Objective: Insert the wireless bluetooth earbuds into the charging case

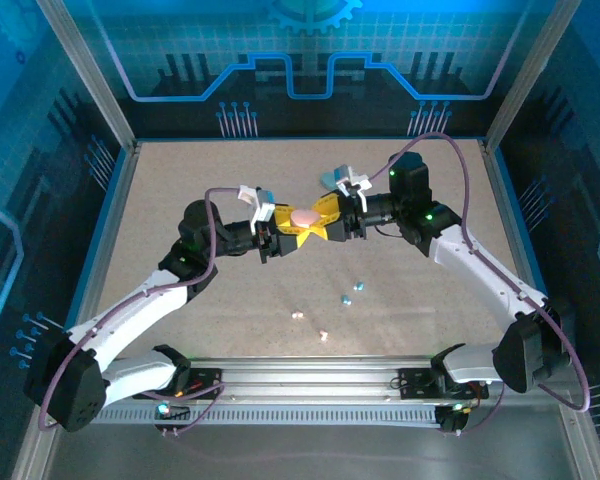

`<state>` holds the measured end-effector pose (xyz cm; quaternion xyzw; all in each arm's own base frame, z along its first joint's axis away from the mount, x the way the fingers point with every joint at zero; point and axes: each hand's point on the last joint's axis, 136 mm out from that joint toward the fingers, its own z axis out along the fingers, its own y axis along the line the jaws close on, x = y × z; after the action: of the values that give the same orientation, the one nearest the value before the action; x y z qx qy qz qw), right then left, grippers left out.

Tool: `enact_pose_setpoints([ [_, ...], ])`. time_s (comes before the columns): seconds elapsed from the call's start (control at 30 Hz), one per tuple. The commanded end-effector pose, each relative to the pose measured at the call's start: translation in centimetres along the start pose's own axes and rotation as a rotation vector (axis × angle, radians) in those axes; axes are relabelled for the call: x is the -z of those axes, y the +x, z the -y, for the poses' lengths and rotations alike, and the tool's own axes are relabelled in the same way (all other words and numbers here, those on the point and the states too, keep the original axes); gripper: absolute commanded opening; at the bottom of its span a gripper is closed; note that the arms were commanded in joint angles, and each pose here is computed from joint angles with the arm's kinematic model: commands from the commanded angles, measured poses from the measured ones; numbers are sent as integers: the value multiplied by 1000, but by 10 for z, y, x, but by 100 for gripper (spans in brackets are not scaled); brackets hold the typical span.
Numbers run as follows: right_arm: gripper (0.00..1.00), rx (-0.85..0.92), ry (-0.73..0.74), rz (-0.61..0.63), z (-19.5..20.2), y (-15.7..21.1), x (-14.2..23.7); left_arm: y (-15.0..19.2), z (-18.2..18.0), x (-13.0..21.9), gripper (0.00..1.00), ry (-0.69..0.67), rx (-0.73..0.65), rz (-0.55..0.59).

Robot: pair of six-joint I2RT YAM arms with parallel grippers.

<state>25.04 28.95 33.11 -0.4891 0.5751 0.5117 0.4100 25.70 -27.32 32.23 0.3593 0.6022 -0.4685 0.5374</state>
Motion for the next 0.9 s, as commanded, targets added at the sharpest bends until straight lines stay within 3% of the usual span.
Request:
enact_pose_setpoints([
  [0.0, 40, 9, -6, 19, -3, -16, -2, -3, 10, -4, 35, 46, -48, -27],
  [0.53, 52, -88, 187, -11, 30, -14, 9, 0, 14, -3, 31, 61, -58, -36],
  [0.87, 48, -15, 187, -78, 27, -7, 6, 0, 15, -4, 31, 70, -51, -38],
])
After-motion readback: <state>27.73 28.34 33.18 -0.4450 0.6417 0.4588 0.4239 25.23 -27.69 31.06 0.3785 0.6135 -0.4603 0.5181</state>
